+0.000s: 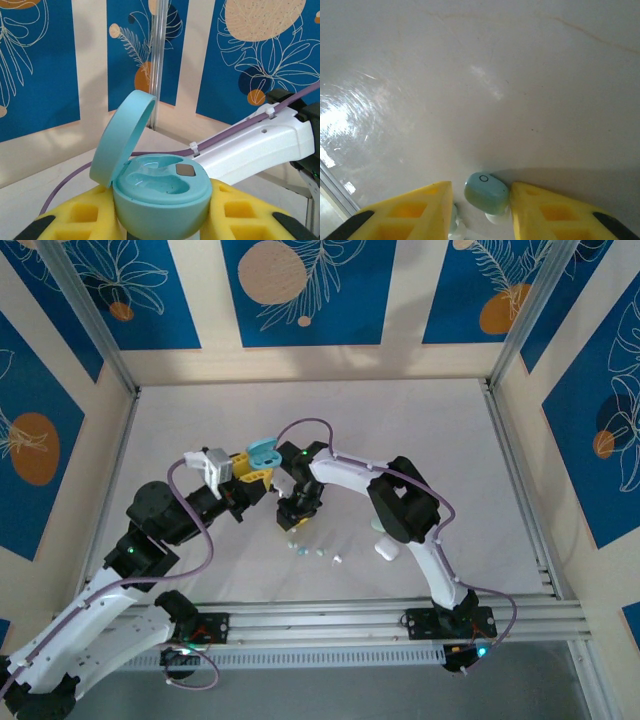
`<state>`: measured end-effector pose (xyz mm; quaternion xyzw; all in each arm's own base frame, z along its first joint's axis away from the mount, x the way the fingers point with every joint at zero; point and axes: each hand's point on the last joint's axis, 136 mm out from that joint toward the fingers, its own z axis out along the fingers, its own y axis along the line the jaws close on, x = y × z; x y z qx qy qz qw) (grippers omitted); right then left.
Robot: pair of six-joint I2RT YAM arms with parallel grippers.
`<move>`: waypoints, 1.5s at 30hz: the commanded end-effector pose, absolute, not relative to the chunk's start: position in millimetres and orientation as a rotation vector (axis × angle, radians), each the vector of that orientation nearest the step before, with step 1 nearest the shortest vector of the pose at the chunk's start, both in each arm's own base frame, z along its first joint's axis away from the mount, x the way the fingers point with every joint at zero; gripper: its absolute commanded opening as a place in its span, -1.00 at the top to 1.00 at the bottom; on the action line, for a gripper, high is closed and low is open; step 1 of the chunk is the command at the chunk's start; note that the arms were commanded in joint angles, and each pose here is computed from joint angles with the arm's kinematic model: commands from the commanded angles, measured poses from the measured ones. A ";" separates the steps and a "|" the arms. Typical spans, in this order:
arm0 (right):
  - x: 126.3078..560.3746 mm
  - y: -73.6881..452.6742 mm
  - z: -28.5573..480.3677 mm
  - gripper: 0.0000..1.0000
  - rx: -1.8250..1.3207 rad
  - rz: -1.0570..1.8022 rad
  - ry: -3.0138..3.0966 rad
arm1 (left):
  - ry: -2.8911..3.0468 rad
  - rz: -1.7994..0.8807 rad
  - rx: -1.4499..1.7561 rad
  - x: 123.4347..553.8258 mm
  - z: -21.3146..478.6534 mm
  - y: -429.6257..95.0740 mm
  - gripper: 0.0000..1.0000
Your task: Insert the wireless bluetooth earbuds into the charging case
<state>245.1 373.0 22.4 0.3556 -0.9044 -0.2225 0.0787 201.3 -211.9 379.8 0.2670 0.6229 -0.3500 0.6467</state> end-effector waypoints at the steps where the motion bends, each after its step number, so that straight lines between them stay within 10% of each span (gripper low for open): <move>1: 235.5 374.6 15.7 0.27 1.084 -0.657 -2.651 | 1.349 -0.830 0.602 194.5 402.4 -211.8 0.49; 28: 243.4 245.5 17.5 0.47 0.115 -0.550 -3.035 | 1.363 -0.854 0.604 199.5 398.1 -218.9 0.48; 45: 225.9 263.2 11.4 0.36 0.301 -0.556 -2.944 | 1.374 -0.867 0.605 200.3 396.4 -221.3 0.48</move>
